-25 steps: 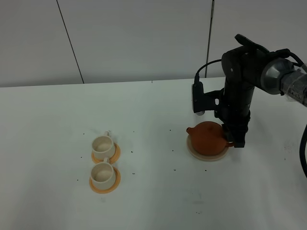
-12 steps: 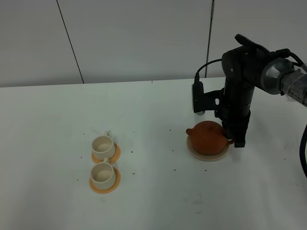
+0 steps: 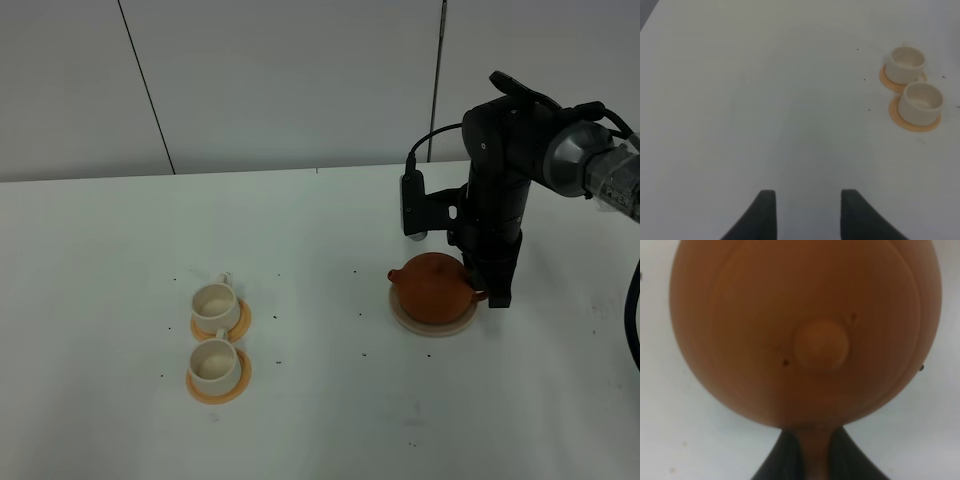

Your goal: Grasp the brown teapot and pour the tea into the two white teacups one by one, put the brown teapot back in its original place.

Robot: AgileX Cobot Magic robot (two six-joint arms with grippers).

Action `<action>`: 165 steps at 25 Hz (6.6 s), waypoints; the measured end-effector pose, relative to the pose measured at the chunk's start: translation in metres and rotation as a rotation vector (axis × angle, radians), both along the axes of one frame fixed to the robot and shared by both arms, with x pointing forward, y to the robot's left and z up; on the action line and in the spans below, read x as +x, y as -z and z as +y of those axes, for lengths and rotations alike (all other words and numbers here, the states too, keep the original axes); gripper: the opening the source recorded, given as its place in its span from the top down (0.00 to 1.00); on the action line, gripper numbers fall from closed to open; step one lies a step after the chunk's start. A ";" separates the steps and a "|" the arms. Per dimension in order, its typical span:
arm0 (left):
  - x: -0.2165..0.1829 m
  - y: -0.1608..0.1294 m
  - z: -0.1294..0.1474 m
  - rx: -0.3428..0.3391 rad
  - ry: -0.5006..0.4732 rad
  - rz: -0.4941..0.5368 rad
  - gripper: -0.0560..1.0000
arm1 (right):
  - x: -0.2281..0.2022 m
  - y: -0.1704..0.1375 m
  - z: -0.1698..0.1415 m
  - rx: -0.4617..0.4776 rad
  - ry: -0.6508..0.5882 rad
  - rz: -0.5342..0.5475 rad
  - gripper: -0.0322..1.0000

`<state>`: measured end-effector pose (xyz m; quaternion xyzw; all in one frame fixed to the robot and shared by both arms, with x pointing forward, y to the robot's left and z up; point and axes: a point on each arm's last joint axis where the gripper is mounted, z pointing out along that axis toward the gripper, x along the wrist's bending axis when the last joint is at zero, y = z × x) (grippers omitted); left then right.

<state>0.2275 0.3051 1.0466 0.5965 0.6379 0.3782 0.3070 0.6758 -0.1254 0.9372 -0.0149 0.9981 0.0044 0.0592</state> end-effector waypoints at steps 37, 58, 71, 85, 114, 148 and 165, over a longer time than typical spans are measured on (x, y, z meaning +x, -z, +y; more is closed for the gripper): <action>0.000 0.000 0.000 0.000 0.000 0.000 0.59 | 0.008 -0.044 0.007 0.151 0.192 -0.024 0.88; 0.000 0.000 0.000 0.000 0.000 0.000 0.59 | -0.003 -0.056 0.042 0.254 0.371 0.008 0.88; 0.000 0.000 0.000 0.000 0.000 0.000 0.59 | -0.036 -0.058 0.115 0.216 0.243 -0.161 0.88; 0.000 0.000 0.000 0.000 0.000 0.000 0.59 | -0.044 -0.045 0.150 0.222 0.158 -0.296 0.88; 0.000 0.000 0.000 0.000 0.000 0.000 0.59 | -0.062 -0.020 0.190 0.039 -0.100 -0.521 0.88; 0.000 0.000 0.000 0.000 0.000 0.000 0.59 | -0.080 -0.012 0.215 -0.115 -0.294 -0.670 0.88; 0.000 0.000 0.000 0.000 0.000 0.000 0.59 | -0.083 -0.016 0.222 -0.169 -0.400 -0.744 0.88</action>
